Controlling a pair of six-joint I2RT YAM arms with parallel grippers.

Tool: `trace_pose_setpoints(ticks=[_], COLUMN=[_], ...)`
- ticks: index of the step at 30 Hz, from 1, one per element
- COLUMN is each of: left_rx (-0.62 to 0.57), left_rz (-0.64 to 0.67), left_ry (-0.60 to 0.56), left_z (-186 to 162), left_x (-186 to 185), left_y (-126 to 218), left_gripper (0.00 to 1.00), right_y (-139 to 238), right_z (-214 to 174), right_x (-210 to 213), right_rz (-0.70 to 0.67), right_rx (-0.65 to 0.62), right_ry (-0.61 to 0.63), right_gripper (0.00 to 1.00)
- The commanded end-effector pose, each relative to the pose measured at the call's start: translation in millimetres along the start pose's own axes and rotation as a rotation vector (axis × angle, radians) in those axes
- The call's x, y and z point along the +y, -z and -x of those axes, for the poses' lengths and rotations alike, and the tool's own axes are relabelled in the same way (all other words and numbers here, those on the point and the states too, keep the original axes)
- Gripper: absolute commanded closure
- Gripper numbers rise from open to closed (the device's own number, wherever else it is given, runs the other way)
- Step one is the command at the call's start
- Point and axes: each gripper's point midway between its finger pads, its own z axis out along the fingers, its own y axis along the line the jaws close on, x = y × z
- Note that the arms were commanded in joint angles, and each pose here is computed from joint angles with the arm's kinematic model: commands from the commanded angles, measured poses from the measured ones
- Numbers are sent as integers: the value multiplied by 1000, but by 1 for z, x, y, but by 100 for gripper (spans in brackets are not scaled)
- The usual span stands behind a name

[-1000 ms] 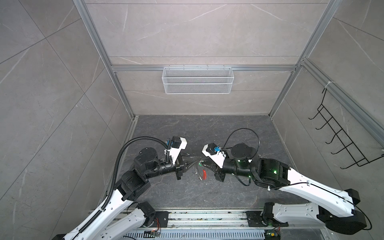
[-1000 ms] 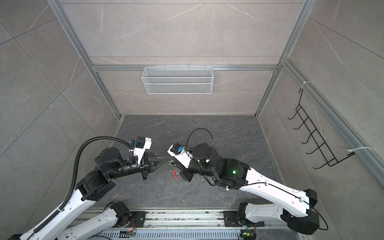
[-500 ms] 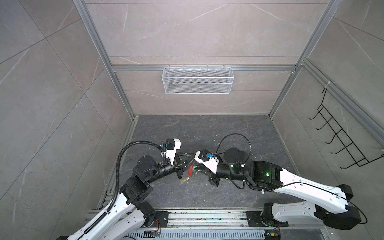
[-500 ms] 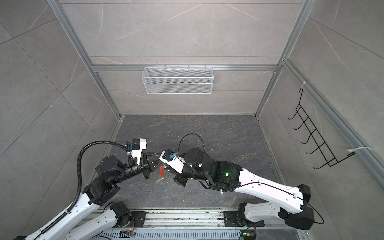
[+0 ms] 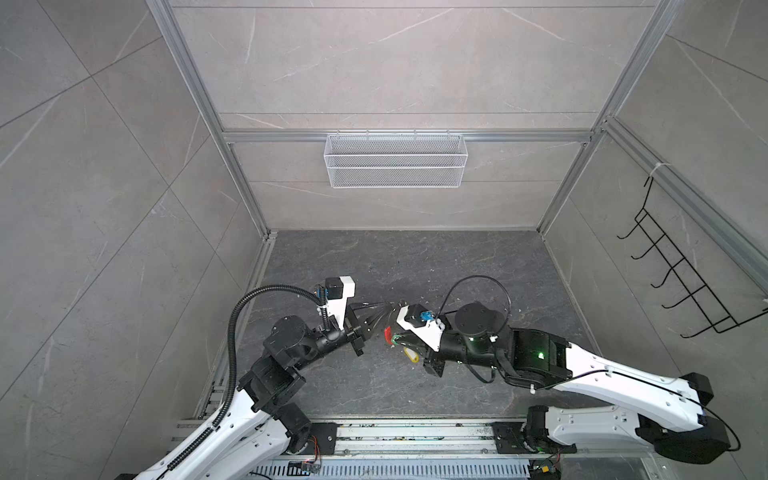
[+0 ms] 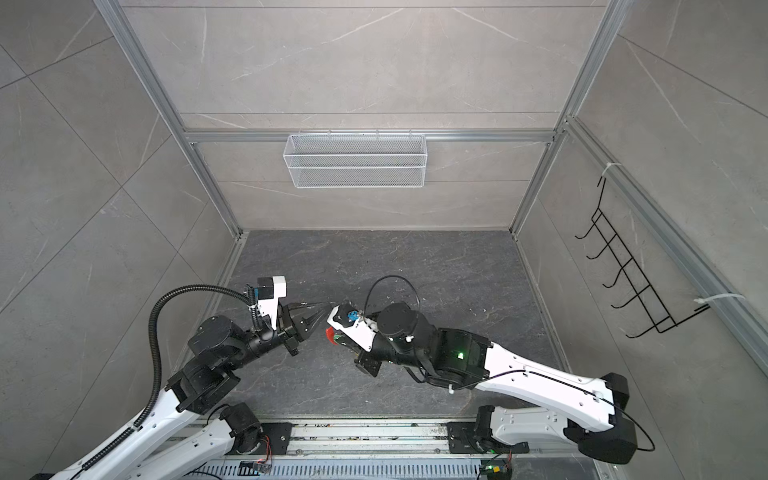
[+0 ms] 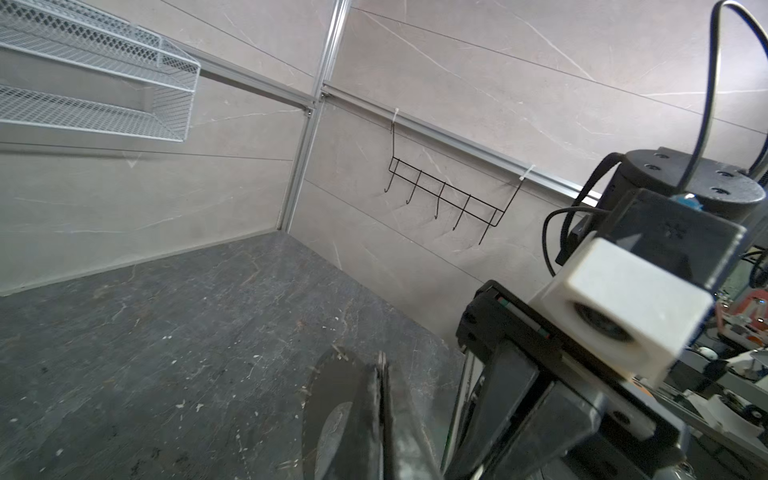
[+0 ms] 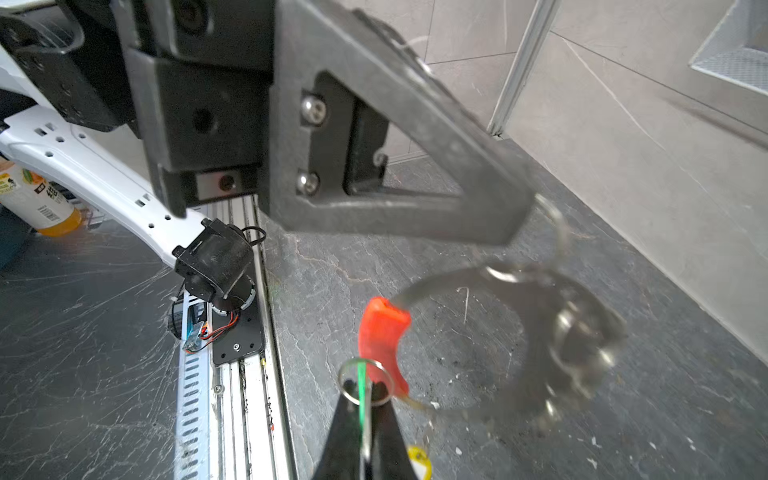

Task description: Remove the keys from the keyring

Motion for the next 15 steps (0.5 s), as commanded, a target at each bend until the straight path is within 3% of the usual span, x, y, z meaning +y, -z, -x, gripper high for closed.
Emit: trace_pose_setpoints(ticks=[1,8,15], left_rx=[-54,-43,-42], left_rz=[77,173,205], left_ry=[-57,-52,-25], left_z=[21,17,18], left_x=[5,19,25], left_y=[9,19,20], left_gripper=[100,100,100], right_y=[13,-6,-84], right_z=[-8,-57,-174], right_x=[-20,-88,-141], right_rz=[-68,-130,-148], right_rx=[-10,45,257], right_ry=[-74,-367,-706], right_gripper=[100,100,100])
